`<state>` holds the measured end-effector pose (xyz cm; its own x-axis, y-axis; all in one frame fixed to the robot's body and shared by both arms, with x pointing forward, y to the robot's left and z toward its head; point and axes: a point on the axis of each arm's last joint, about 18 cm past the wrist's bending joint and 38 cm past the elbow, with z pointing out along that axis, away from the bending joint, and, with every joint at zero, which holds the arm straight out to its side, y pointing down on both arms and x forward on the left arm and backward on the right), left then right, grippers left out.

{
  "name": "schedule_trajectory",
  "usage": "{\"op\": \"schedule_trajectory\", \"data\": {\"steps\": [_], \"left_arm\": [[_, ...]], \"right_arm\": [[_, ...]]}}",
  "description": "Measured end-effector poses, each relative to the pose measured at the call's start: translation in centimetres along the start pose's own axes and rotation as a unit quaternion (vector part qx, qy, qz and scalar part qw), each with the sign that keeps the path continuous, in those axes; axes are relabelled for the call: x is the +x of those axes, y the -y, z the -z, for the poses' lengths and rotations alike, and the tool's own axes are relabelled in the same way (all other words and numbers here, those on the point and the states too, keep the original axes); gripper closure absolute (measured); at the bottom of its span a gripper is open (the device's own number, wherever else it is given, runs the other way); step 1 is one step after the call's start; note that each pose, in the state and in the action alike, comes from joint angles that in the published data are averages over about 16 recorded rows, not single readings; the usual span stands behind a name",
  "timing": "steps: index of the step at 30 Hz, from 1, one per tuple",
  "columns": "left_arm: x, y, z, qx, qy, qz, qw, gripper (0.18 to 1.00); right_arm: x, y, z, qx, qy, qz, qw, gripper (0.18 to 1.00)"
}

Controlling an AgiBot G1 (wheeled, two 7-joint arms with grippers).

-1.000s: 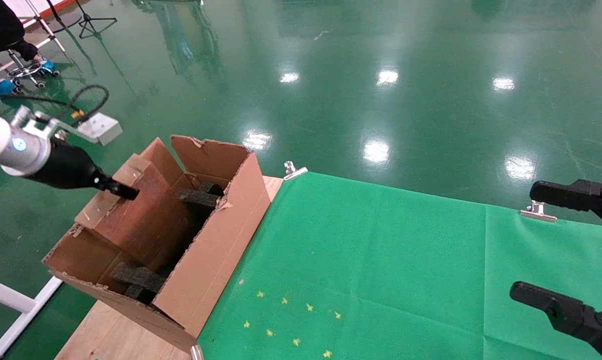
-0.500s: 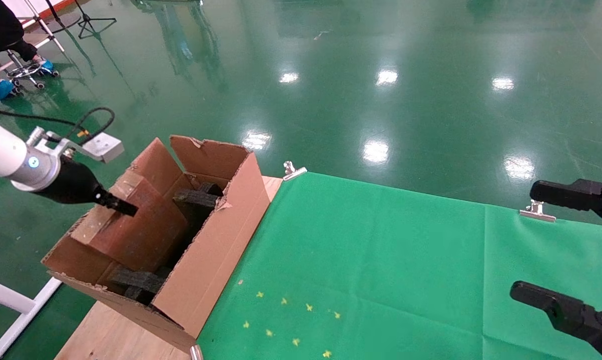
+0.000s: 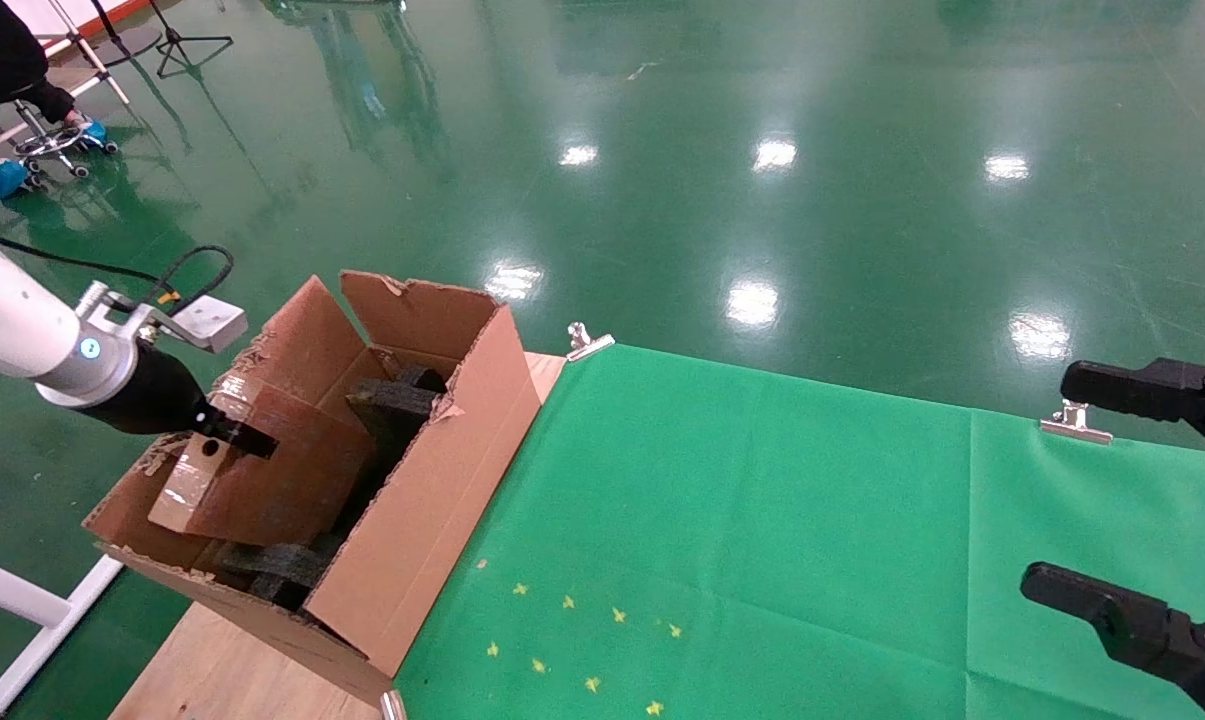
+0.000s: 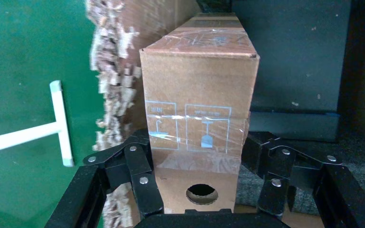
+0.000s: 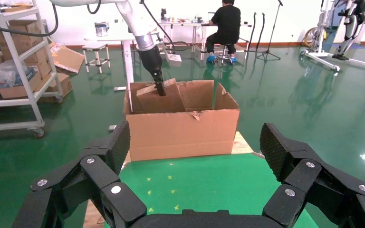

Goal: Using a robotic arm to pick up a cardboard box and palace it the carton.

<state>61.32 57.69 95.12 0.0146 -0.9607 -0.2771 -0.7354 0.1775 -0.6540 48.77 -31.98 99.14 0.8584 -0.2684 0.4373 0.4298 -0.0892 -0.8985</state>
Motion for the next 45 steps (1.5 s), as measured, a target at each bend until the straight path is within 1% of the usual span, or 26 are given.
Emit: {"op": "schedule_trajectory", "data": {"steps": [19, 25, 31, 37, 41, 43, 45], "left_arm": [[0.8, 0.4, -1.8, 0.011, 0.014, 0.022, 0.9996, 0.843], [0.8, 0.4, -2.0, 0.013, 0.016, 0.023, 0.9995, 0.828], [0.8, 0.4, -1.9, 0.012, 0.014, 0.022, 0.9996, 0.786], [0.8, 0.5, -1.8, 0.012, 0.013, 0.022, 0.9996, 0.706], [0.8, 0.8, -1.5, 0.017, 0.011, 0.021, 0.9996, 0.626], [0.8, 1.2, -1.2, 0.024, 0.006, 0.020, 0.9995, 0.596], [0.8, 1.7, -0.7, 0.035, 0.001, 0.018, 0.9992, 0.548]], "right_arm": [[0.0, 0.0, 0.0, 0.000, 0.000, 0.000, 1.000, 0.178], [0.0, 0.0, 0.0, 0.000, 0.000, 0.000, 1.000, 0.178], [0.0, 0.0, 0.0, 0.000, 0.000, 0.000, 1.000, 0.178], [0.0, 0.0, 0.0, 0.000, 0.000, 0.000, 1.000, 0.178], [0.0, 0.0, 0.0, 0.000, 0.000, 0.000, 1.000, 0.178], [0.0, 0.0, 0.0, 0.000, 0.000, 0.000, 1.000, 0.178], [0.0, 0.0, 0.0, 0.000, 0.000, 0.000, 1.000, 0.178]]}}
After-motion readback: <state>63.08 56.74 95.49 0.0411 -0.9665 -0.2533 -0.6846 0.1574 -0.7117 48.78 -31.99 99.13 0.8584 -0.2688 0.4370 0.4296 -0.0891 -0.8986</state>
